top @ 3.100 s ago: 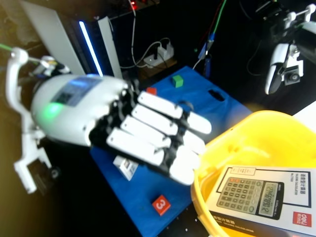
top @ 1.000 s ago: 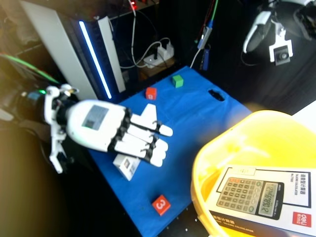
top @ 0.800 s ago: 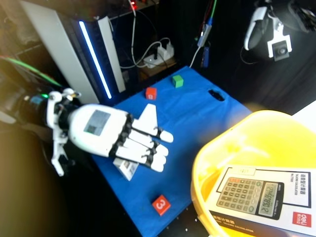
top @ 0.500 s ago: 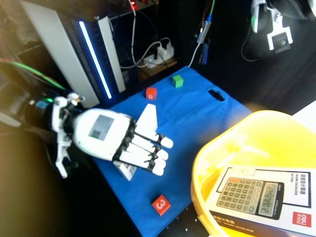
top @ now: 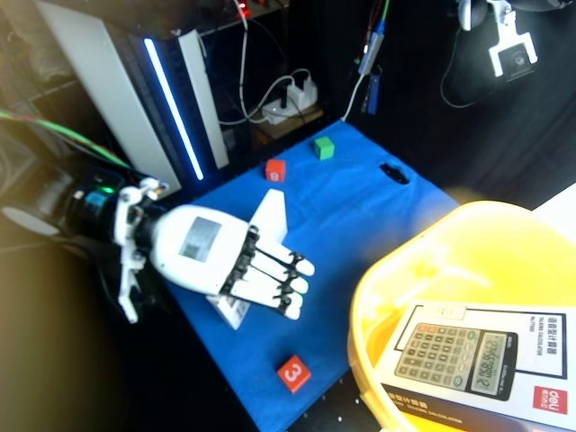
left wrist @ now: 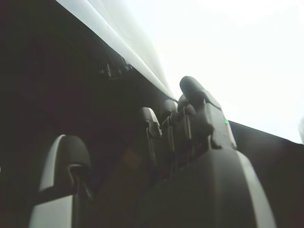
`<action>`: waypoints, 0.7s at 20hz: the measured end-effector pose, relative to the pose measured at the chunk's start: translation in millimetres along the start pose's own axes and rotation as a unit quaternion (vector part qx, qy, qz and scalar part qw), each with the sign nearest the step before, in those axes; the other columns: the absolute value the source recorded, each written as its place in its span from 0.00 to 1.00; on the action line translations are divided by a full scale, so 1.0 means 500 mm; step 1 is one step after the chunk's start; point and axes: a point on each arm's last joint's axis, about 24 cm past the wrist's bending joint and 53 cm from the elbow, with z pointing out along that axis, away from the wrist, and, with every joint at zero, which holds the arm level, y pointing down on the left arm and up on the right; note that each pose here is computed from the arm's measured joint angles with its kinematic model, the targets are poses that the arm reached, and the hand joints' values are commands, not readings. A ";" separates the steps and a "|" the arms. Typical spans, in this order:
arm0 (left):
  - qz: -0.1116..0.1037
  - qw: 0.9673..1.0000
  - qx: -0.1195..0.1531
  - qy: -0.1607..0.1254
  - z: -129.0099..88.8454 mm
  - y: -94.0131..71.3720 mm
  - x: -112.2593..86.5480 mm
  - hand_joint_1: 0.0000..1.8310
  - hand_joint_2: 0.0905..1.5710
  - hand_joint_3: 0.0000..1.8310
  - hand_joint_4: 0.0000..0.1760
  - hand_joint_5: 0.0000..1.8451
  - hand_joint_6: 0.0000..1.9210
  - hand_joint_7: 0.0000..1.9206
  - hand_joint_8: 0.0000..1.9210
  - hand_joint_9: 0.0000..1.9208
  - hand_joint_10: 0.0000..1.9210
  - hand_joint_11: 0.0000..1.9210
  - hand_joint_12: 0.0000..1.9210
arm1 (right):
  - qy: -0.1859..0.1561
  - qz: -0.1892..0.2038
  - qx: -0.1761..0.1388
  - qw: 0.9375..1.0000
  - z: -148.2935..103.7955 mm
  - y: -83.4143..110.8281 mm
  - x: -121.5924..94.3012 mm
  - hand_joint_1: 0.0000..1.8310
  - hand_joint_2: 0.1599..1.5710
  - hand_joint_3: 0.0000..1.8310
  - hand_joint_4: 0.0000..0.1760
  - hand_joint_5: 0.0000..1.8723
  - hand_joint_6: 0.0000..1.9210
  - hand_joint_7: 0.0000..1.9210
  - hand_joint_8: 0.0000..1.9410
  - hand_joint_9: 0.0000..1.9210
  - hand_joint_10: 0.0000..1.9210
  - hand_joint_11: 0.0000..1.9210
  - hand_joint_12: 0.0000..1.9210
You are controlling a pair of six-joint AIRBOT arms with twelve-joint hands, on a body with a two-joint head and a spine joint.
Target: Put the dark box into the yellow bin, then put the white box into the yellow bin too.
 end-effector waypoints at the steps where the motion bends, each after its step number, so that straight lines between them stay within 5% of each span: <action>1: -0.002 1.000 -0.001 -0.001 0.000 0.001 0.001 0.48 0.69 0.00 0.00 0.26 0.01 0.14 0.00 0.07 0.00 0.00 0.39 | -0.002 0.003 0.001 1.000 0.001 -0.001 -0.002 0.69 0.59 0.00 0.00 0.56 0.27 0.69 0.14 0.64 0.13 0.45 0.58; 2: -0.002 1.000 -0.002 0.001 -0.002 0.002 0.002 0.48 0.69 0.00 0.00 0.26 0.01 0.14 0.00 0.07 0.00 0.00 0.39 | -0.002 0.004 0.002 1.000 0.002 -0.004 -0.001 0.70 0.63 0.00 0.00 0.61 0.21 0.60 0.47 0.68 0.46 0.55 0.76; 4: -0.003 1.000 -0.003 0.000 -0.002 0.002 0.002 0.48 0.69 0.00 0.00 0.26 0.01 0.14 0.00 0.07 0.00 0.00 0.39 | 0.000 0.005 0.003 1.000 0.003 -0.004 0.002 0.66 0.63 0.00 0.00 0.61 0.36 0.63 0.57 0.64 0.77 0.60 0.89; 7: -0.001 1.000 -0.007 0.000 -0.005 0.006 0.003 0.48 0.69 0.00 0.00 0.26 0.01 0.14 0.00 0.07 0.00 0.00 0.39 | -0.004 0.007 0.001 1.000 0.004 -0.002 -0.002 0.70 0.65 0.00 0.00 0.56 0.31 0.59 0.51 0.61 0.57 0.54 0.77; 11: -0.001 1.000 -0.010 -0.003 -0.007 0.009 -0.002 0.48 0.69 0.00 0.00 0.26 0.01 0.14 0.00 0.07 0.00 0.00 0.39 | -0.001 0.009 -0.003 1.000 0.010 0.005 0.008 0.64 0.67 0.00 0.00 0.54 0.47 0.61 0.45 0.58 0.70 0.51 0.89; 13: -0.001 1.000 -0.014 -0.001 -0.010 0.014 0.000 0.48 0.69 0.00 0.00 0.26 0.01 0.14 0.00 0.07 0.00 0.00 0.39 | -0.002 0.009 -0.007 1.000 0.016 0.015 0.000 0.69 0.68 0.00 0.00 0.52 0.36 0.52 0.64 0.55 0.72 0.48 0.89; 14: 0.000 1.000 -0.017 0.000 -0.012 0.017 -0.001 0.48 0.69 0.00 0.00 0.26 0.01 0.14 0.00 0.07 0.00 0.00 0.39 | -0.008 0.009 -0.013 1.000 0.021 0.027 -0.012 0.69 0.69 0.00 0.00 0.51 0.39 0.52 0.64 0.53 0.71 0.46 0.89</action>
